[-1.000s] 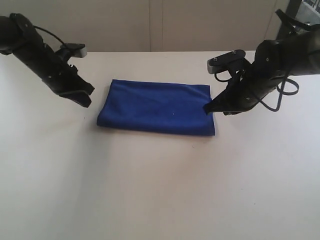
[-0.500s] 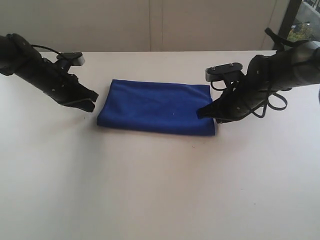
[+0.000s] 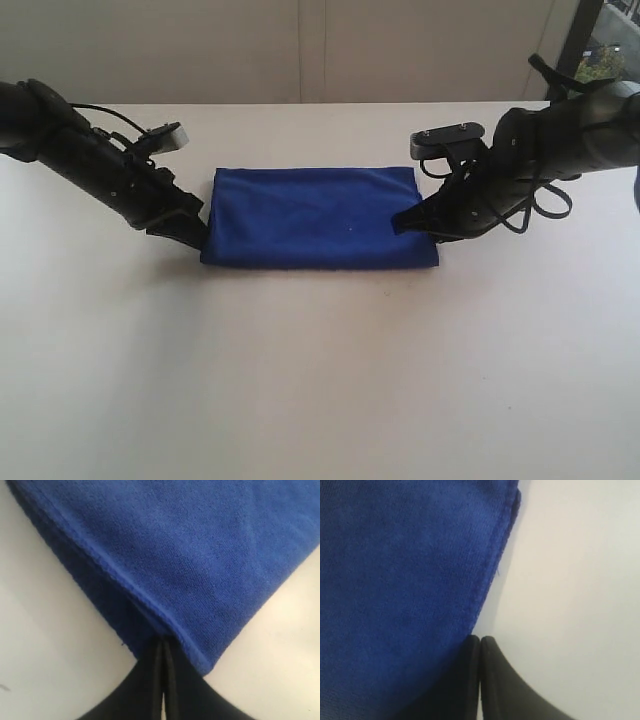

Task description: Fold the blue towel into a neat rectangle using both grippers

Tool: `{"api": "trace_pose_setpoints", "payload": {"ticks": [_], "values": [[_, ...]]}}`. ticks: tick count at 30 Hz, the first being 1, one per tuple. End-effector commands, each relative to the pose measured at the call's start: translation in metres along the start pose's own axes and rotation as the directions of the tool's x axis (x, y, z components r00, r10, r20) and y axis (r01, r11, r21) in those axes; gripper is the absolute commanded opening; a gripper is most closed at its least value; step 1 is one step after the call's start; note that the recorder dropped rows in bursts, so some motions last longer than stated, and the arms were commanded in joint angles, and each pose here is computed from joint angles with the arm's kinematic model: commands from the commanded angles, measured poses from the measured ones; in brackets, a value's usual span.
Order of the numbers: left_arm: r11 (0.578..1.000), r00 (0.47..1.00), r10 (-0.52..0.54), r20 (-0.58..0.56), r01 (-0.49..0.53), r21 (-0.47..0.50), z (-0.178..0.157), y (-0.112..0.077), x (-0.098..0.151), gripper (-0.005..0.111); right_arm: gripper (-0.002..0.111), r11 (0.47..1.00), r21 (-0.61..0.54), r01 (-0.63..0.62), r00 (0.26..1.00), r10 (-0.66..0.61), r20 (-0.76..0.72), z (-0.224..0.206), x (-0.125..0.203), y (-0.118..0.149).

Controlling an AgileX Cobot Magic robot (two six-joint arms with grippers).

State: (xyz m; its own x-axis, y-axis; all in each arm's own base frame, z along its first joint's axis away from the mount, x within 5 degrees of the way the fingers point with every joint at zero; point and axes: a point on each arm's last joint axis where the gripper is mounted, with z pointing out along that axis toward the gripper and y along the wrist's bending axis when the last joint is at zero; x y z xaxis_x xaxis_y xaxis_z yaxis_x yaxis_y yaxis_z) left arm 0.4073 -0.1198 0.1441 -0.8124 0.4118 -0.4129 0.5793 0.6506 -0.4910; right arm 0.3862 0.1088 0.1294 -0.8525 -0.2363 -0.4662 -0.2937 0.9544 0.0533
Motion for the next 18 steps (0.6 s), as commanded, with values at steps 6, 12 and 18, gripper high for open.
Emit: {"api": "trace_pose_setpoints", "payload": {"ticks": [6, 12, 18], "values": [[0.990, 0.998, 0.055, 0.021, -0.052, -0.132, -0.006, 0.007, -0.003, 0.000, 0.000, 1.000, 0.006, -0.006, 1.000, 0.006, 0.010, 0.000, -0.002, -0.004], [0.985, 0.999, 0.029, 0.046, -0.020, -0.172, -0.011, 0.009, -0.005, 0.000, 0.000, 1.000, -0.001, -0.006, 1.000, 0.006, -0.025, 0.000, 0.002, -0.003], [0.985, 0.999, 0.018, 0.049, -0.009, -0.173, -0.011, 0.009, -0.005, 0.000, 0.000, 1.000, -0.010, -0.008, 0.998, 0.008, -0.068, 0.000, 0.005, -0.003]]}}
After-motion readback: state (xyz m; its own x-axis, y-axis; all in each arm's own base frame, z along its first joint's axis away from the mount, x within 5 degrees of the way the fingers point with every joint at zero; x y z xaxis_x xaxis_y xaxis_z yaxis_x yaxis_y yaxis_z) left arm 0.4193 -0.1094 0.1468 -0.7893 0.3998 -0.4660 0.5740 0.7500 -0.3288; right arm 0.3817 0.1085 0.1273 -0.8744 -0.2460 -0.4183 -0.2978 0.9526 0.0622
